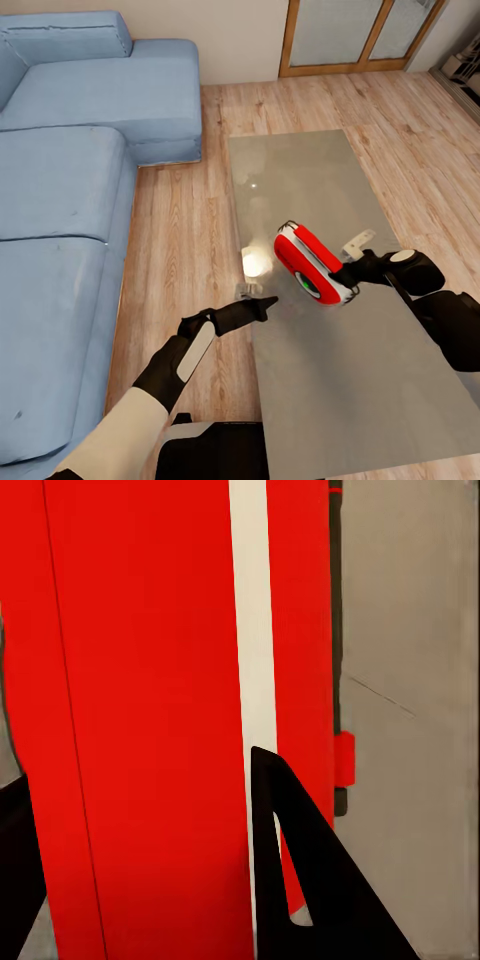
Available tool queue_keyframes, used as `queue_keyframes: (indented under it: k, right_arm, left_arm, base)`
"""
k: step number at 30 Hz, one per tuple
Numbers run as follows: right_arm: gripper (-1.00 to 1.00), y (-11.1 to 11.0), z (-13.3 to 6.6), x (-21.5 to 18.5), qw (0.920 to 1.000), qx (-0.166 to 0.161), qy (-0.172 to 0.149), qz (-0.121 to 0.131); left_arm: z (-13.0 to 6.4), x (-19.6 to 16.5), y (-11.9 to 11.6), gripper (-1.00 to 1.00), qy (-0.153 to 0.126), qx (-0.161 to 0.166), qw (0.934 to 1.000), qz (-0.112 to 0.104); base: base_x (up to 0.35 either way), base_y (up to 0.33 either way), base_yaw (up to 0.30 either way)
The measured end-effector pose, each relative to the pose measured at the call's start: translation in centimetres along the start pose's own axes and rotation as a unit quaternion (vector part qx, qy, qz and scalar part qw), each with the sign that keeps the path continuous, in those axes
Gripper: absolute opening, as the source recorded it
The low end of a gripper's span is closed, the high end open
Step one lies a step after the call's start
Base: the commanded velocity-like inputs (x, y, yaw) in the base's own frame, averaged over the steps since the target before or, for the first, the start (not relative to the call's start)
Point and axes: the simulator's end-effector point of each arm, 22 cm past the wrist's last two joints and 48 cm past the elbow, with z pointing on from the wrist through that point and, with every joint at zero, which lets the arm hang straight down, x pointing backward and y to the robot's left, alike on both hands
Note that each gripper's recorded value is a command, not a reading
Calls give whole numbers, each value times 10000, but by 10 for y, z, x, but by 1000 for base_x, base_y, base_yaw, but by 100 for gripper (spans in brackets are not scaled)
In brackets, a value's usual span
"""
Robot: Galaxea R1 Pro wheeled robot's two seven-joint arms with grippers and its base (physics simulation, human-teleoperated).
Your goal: Turn on the radio receiver that's on the table in the living room.
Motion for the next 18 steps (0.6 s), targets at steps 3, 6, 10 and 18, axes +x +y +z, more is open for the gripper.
queue_keyframes:
  k: [3,6,10,18]
  right_arm:
    - [-100,-27,-4,2,9991,425,-4,59]
    - [-100,-33,-6,3,9988,477,-6,136]
    - [-100,-58,-12,12,9965,831,83,94]
    - [-100,-73,-17,15,9949,993,77,169]
  left_arm:
    - [0,2,2,-100,25,-19,10000,-19]
    - [-1,3,5,-100,30,-49,10000,-27]
    - [-14,2,25,-100,70,-243,9997,43]
    - [-25,2,40,-100,115,-384,9992,73]
  base:
    - [0,0,0]
    - [0,0,0]
    - [0,0,0]
    - [0,0,0]
